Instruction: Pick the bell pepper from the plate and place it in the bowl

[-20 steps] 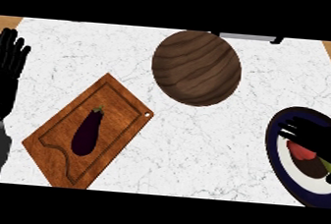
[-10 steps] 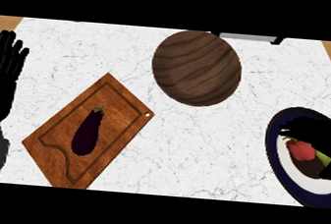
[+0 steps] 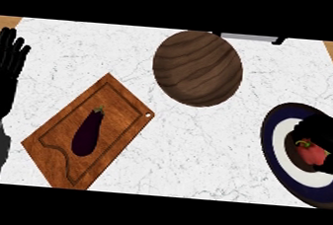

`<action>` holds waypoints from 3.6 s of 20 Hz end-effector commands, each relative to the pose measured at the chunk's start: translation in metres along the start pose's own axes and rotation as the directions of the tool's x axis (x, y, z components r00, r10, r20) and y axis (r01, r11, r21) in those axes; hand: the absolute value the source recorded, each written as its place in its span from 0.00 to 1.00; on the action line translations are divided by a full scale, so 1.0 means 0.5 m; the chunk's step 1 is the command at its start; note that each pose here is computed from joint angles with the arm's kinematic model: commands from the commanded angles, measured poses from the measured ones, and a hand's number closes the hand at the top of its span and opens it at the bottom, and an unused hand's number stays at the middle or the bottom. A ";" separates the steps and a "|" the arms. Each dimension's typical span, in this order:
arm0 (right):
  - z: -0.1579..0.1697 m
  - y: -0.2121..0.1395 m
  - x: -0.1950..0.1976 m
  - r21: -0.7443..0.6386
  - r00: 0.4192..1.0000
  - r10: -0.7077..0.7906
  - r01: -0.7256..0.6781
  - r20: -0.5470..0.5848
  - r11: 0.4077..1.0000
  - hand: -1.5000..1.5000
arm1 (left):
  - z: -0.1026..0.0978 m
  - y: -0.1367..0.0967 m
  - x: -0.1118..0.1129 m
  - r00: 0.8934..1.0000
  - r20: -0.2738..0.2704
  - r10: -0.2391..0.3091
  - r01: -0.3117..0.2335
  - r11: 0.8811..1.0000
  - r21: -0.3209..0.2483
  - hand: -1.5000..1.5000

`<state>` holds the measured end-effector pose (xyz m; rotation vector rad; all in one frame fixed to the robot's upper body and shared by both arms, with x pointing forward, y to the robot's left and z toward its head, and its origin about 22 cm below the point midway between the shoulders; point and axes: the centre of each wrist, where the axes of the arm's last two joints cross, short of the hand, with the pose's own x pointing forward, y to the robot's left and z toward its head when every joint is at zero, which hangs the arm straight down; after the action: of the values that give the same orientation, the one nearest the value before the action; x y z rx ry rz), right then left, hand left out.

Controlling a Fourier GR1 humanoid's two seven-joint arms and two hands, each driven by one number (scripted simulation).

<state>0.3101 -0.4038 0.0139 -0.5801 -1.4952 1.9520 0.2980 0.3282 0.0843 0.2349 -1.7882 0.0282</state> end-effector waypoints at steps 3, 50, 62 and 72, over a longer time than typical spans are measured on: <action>-0.009 -0.158 -0.110 0.006 0.989 -0.040 0.041 -0.141 0.999 1.00 | -0.025 -0.063 0.028 0.997 0.068 0.041 -0.034 0.994 -0.104 0.50; -0.247 -0.602 -0.071 -0.139 0.835 -0.399 0.478 0.379 0.867 1.00 | -0.040 -0.051 0.017 1.000 0.018 0.024 -0.022 0.996 -0.091 0.50; -0.391 -0.472 0.007 -0.036 0.853 -0.367 0.408 0.372 0.912 1.00 | -0.048 -0.050 0.019 0.999 0.036 0.019 -0.017 0.998 -0.054 0.50; -0.456 -0.352 0.063 0.020 0.839 -0.504 0.511 0.205 0.859 0.00 | -0.029 -0.052 -0.005 0.999 0.046 0.017 -0.015 0.999 -0.046 0.50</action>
<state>0.4773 -0.1964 0.1378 -0.0811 -1.6635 1.6427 0.3144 0.3117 0.0883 0.1840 -1.8202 -0.0166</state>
